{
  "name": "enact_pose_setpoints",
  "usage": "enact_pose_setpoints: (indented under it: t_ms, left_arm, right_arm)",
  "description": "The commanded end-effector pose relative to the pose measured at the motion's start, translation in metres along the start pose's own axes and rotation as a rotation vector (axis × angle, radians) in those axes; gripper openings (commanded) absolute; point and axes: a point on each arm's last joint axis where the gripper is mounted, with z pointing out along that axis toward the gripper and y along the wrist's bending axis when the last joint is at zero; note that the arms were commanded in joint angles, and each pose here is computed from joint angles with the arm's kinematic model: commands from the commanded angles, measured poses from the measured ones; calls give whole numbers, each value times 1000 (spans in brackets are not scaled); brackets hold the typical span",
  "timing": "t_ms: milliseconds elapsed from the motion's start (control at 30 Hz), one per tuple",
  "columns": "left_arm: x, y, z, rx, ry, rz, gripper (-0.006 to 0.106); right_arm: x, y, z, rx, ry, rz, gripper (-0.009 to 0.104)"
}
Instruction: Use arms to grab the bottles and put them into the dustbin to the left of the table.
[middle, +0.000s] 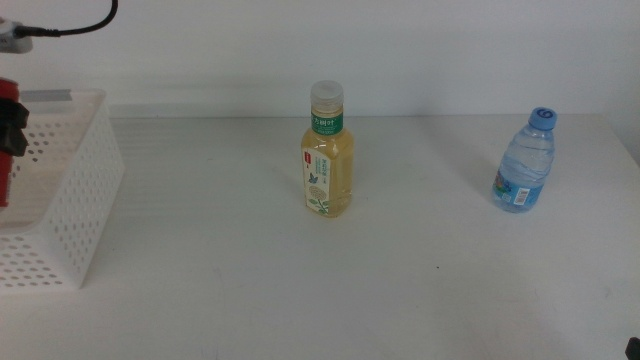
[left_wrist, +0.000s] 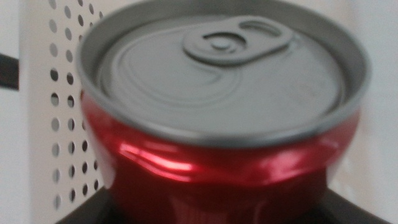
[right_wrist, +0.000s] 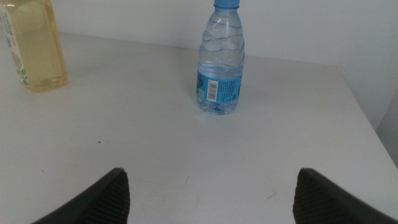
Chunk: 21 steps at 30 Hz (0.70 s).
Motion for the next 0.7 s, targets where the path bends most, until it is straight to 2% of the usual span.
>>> enact_pose_setpoints:
  t_ms: [0, 533, 667]
  left_arm:
    - [-18, 10, -20, -38, -131, -10, -5]
    - [-17, 20, 47, -7, 1, -9, -5]
    - [-16, 21, 58, -6, 9, -10, 2]
  right_arm:
    - [-10, -1, -3, 19, -105, -18, 70]
    - [-10, -1, -3, 19, -105, -18, 70]
    - [-10, -1, -3, 19, -105, -18, 70]
